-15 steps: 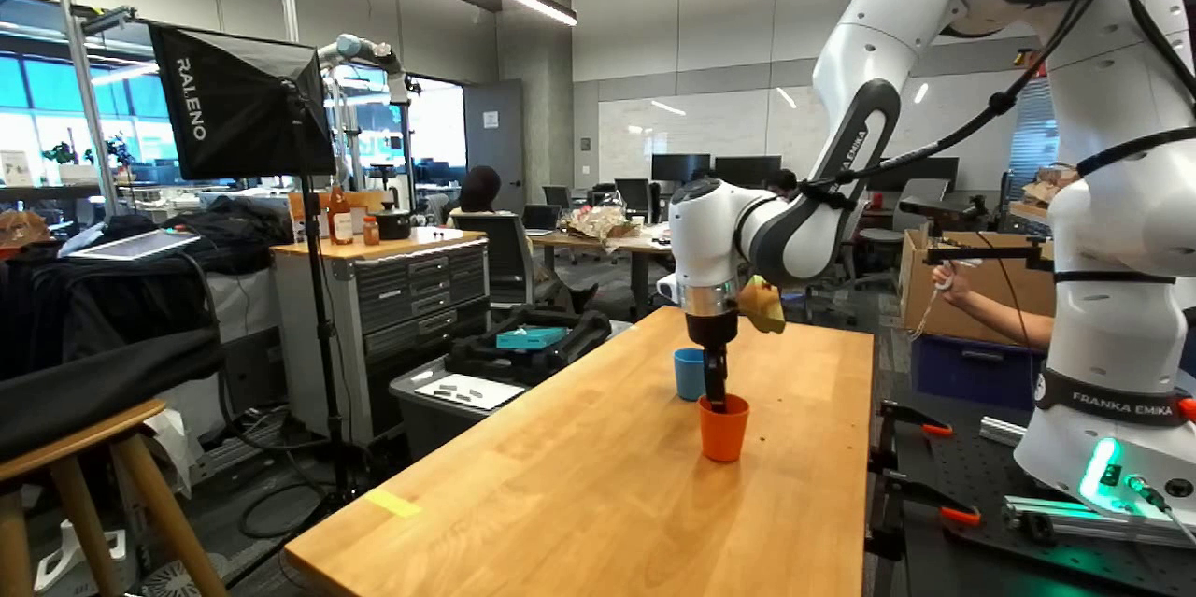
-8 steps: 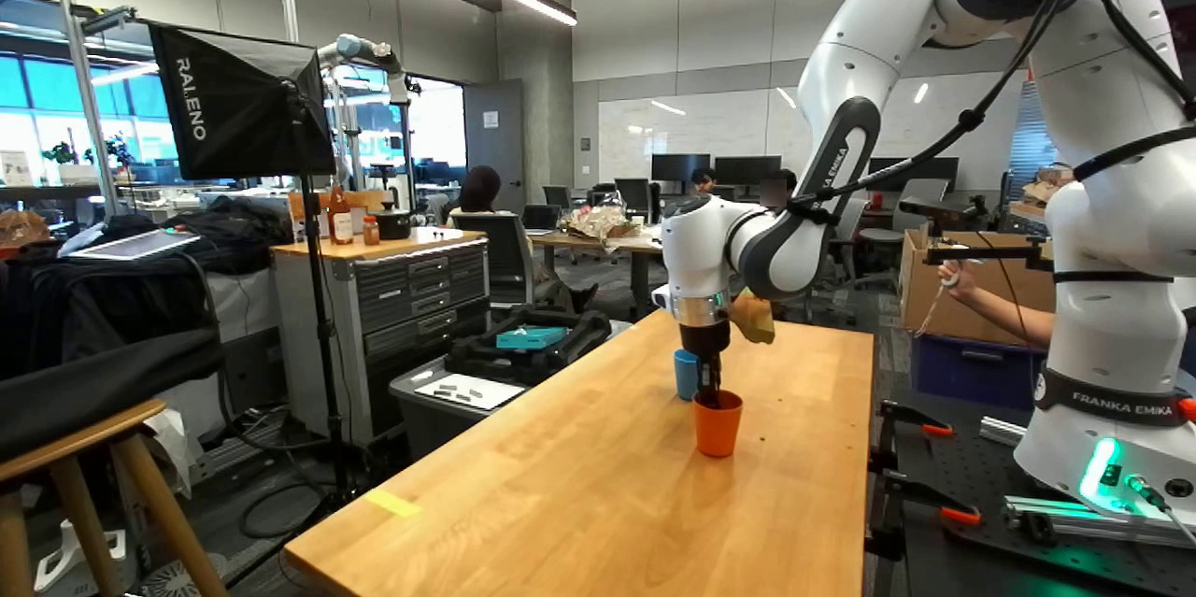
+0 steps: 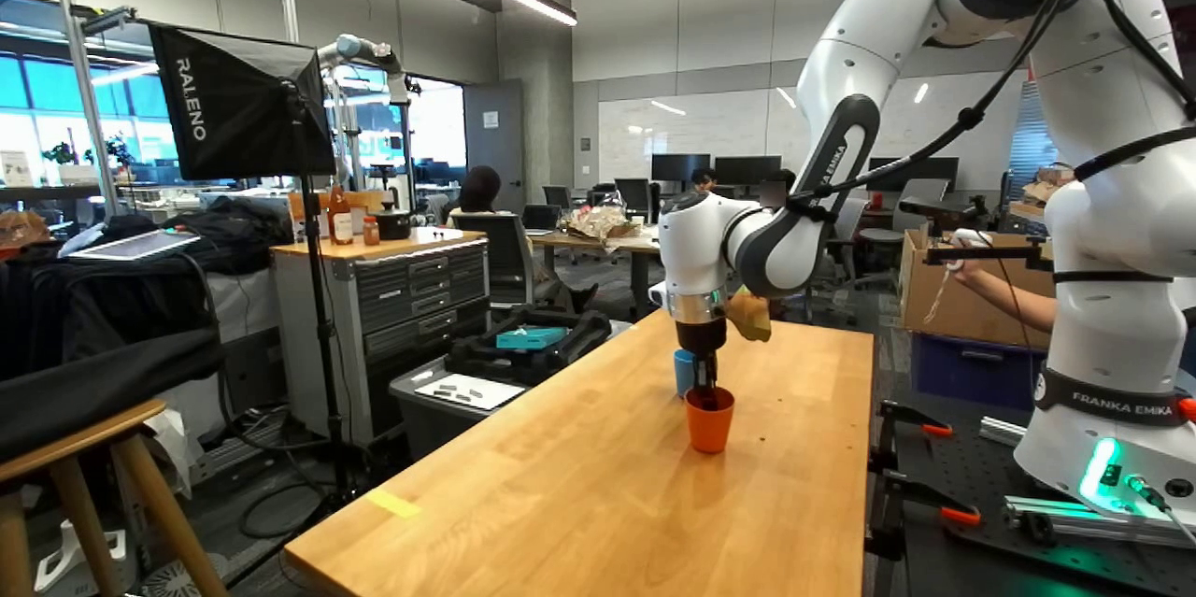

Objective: Put the orange cup inside the blue cup

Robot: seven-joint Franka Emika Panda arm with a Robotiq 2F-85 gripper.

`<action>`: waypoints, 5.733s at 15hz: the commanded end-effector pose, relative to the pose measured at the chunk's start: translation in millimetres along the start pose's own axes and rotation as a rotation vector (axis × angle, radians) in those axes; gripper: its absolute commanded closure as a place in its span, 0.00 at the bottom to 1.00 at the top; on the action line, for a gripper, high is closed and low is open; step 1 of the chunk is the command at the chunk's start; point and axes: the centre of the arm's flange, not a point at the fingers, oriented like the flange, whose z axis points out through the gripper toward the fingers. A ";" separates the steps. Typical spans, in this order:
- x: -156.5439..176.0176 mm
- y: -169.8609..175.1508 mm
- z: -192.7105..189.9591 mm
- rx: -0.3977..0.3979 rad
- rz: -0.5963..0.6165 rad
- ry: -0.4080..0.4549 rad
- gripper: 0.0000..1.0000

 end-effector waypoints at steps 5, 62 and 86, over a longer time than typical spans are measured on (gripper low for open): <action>38.3 22.0 -64.0 0.006 0.047 0.048 0.97; 49.5 155.5 -67.7 -0.058 0.323 -0.090 0.20; -30.7 29.1 -232.4 0.063 -0.004 0.128 0.00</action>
